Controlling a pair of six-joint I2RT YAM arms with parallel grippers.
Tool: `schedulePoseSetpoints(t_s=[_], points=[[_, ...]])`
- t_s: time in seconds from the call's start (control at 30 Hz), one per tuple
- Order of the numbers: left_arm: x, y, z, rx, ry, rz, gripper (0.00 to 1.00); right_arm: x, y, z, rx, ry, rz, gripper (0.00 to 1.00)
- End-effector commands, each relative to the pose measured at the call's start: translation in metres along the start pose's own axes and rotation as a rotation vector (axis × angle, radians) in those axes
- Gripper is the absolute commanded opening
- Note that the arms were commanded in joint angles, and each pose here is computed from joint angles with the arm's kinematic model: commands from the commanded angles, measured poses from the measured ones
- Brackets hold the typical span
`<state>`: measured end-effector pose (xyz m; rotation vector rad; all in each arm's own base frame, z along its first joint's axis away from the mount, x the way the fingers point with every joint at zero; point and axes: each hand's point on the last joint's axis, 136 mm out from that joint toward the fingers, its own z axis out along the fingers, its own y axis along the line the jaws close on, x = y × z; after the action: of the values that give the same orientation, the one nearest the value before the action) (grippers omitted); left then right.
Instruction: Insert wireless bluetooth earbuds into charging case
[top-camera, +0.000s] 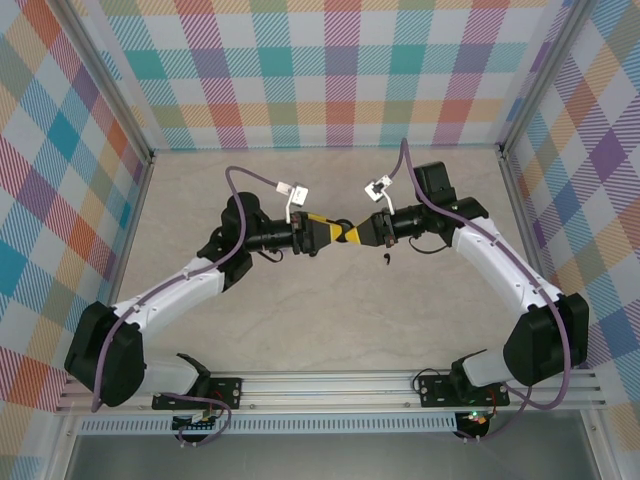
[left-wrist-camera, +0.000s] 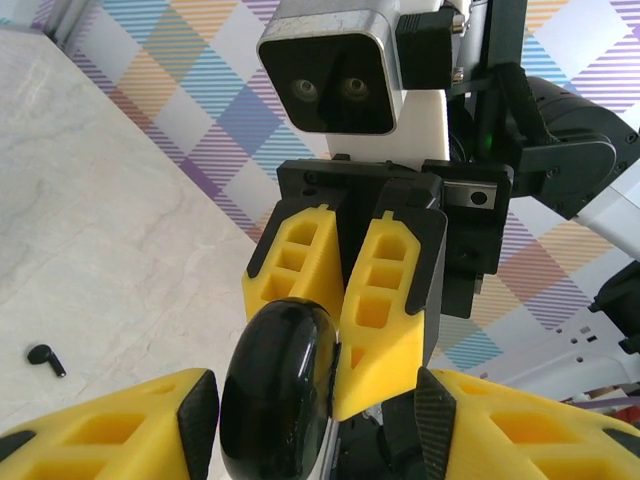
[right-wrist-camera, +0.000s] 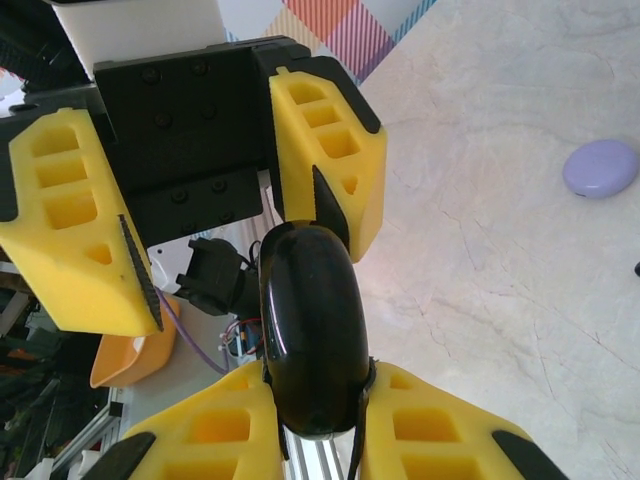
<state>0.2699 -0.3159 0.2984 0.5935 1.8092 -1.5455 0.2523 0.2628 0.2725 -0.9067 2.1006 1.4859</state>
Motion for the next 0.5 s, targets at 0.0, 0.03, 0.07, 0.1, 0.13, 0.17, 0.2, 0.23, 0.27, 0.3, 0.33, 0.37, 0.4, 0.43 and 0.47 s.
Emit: schedulePoseSetpoints(t_s=[0.0,0.03,0.07,0.1,0.13,0.17,0.2,0.23,0.27,0.3,0.33,0.37,0.4,0.43,0.47], points=[[0.0015,-0.0021,0.0040,0.037,0.038,-0.004,0.55,-0.0041,0.0177,-0.0029,-0.054,-0.002,-0.054,0.16],[0.0027,-0.0010,0.0051,0.041,0.043,-0.010,0.55,-0.0042,0.0182,-0.0029,-0.057,-0.002,-0.055,0.16],[0.0031,0.0001,0.0057,0.041,0.046,-0.016,0.55,-0.0045,0.0188,-0.0029,-0.059,-0.002,-0.054,0.16],[0.0050,0.0017,0.0069,0.043,0.053,-0.022,0.54,-0.0051,0.0191,-0.0030,-0.062,-0.003,-0.057,0.16],[0.0063,0.0019,0.0080,0.047,0.061,-0.023,0.53,-0.0049,0.0193,-0.0030,-0.063,-0.003,-0.056,0.17],[0.0074,0.0023,0.0088,0.050,0.069,-0.028,0.52,-0.0054,0.0192,-0.0030,-0.062,-0.003,-0.057,0.17],[0.0090,0.0034,0.0098,0.052,0.078,-0.033,0.52,-0.0060,0.0192,-0.0030,-0.063,-0.004,-0.058,0.17],[0.0091,0.0033,0.0103,0.055,0.081,-0.035,0.50,-0.0062,0.0194,-0.0030,-0.064,-0.002,-0.055,0.17],[0.0095,0.0029,0.0107,0.057,0.084,-0.035,0.49,-0.0064,0.0195,-0.0029,-0.065,-0.001,-0.055,0.17],[0.0095,0.0024,0.0108,0.059,0.084,-0.035,0.46,-0.0063,0.0197,-0.0027,-0.068,0.002,-0.053,0.17],[0.0092,0.0021,0.0107,0.059,0.084,-0.033,0.44,-0.0063,0.0187,-0.0025,-0.067,0.004,-0.053,0.18],[0.0094,0.0026,0.0107,0.057,0.083,-0.034,0.43,-0.0058,0.0189,-0.0025,-0.067,0.006,-0.052,0.18],[0.0086,0.0016,0.0105,0.059,0.082,-0.032,0.41,-0.0057,0.0189,-0.0025,-0.067,0.007,-0.053,0.18],[0.0084,0.0013,0.0105,0.060,0.082,-0.031,0.39,-0.0056,0.0189,-0.0024,-0.068,0.008,-0.054,0.18],[0.0085,0.0014,0.0105,0.060,0.083,-0.032,0.38,-0.0053,0.0187,-0.0024,-0.067,0.009,-0.054,0.18]])
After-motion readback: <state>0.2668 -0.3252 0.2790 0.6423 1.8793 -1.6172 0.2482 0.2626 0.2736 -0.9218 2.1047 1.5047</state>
